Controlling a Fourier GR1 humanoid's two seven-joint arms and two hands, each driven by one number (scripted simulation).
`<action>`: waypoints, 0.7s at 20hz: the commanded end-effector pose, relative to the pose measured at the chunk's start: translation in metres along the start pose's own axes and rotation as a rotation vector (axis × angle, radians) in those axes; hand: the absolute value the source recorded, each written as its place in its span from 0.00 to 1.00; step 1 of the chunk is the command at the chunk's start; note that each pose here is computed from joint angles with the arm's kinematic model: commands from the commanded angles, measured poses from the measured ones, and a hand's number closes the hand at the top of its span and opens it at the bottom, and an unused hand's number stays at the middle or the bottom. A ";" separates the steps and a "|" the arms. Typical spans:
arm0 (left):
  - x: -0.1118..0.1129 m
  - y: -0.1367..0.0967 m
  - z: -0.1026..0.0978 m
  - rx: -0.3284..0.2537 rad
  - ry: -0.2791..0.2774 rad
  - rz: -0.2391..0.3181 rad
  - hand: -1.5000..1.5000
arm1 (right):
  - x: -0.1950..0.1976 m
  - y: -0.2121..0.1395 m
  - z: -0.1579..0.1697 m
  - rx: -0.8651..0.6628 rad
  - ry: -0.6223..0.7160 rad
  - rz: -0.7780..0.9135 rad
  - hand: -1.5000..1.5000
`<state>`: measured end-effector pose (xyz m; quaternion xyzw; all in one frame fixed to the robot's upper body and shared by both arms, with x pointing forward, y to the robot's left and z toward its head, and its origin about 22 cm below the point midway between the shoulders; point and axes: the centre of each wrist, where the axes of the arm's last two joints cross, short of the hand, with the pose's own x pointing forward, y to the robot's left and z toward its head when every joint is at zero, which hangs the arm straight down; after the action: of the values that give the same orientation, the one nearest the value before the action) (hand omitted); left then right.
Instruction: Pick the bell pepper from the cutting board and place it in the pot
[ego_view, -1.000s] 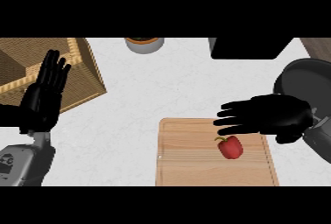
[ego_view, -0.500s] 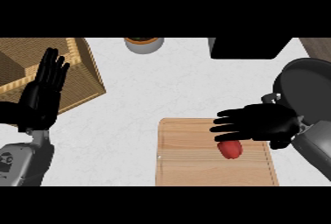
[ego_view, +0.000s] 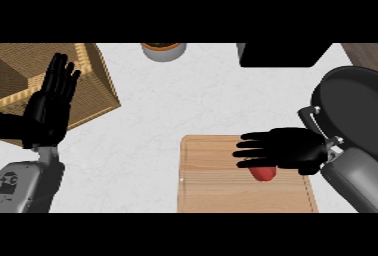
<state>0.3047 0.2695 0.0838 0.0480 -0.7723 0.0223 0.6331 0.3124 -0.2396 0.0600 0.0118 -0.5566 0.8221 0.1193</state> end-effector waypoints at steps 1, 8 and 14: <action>-0.012 -0.006 0.005 -0.010 -0.002 -0.013 0.50 | 0.002 0.014 -0.010 0.012 0.031 0.020 0.00; 0.000 0.000 0.005 -0.006 0.004 0.000 0.50 | -0.019 0.021 -0.024 0.011 0.010 0.001 0.00; -0.007 0.008 0.004 -0.004 0.006 0.006 0.50 | -0.008 0.076 -0.041 0.048 -0.004 -0.023 0.00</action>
<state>0.3043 0.2718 0.0785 0.0449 -0.7712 0.0204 0.6347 0.3160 -0.2196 0.0043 0.0127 -0.5444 0.8287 0.1291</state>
